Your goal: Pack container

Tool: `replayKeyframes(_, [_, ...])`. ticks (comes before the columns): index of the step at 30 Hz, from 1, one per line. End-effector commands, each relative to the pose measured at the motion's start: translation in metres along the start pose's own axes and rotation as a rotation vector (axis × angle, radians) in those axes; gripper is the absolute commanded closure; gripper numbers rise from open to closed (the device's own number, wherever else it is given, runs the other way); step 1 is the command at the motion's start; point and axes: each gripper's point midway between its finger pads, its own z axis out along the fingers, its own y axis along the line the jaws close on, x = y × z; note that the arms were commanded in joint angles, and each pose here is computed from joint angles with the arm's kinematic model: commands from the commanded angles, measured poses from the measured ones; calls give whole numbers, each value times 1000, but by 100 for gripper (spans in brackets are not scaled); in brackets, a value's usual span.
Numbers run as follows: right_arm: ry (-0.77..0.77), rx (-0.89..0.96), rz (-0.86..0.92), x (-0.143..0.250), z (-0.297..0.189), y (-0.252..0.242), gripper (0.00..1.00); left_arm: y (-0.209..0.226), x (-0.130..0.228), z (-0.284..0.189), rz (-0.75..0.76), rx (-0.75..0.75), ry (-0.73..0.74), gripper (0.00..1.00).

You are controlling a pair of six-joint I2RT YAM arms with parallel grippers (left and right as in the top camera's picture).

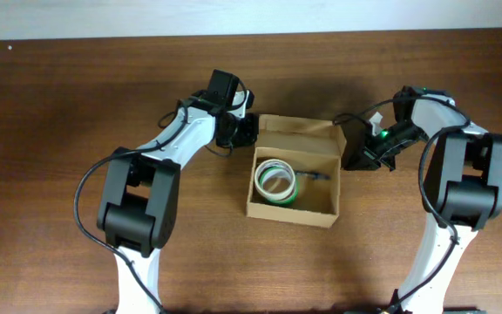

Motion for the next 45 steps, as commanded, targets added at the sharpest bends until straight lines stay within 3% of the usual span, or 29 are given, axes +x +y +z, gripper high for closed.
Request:
replayKeyframes(1, [17,-96,-28,-4,8,14,96,18,14,25,-55,-26,45,98])
replayKeyframes(16, [-22,-327,-93,-16,-8,63,96,6,-6,23,-24,41,-25,96])
replayKeyframes(37, [33,-382,-184,4,-35,87,96,-25,-70,-58,11,619,-145,89])
replayKeyframes(45, [25,-379,-244,8,-61,106,96,-30,-76,-70,25,680,-160,87])
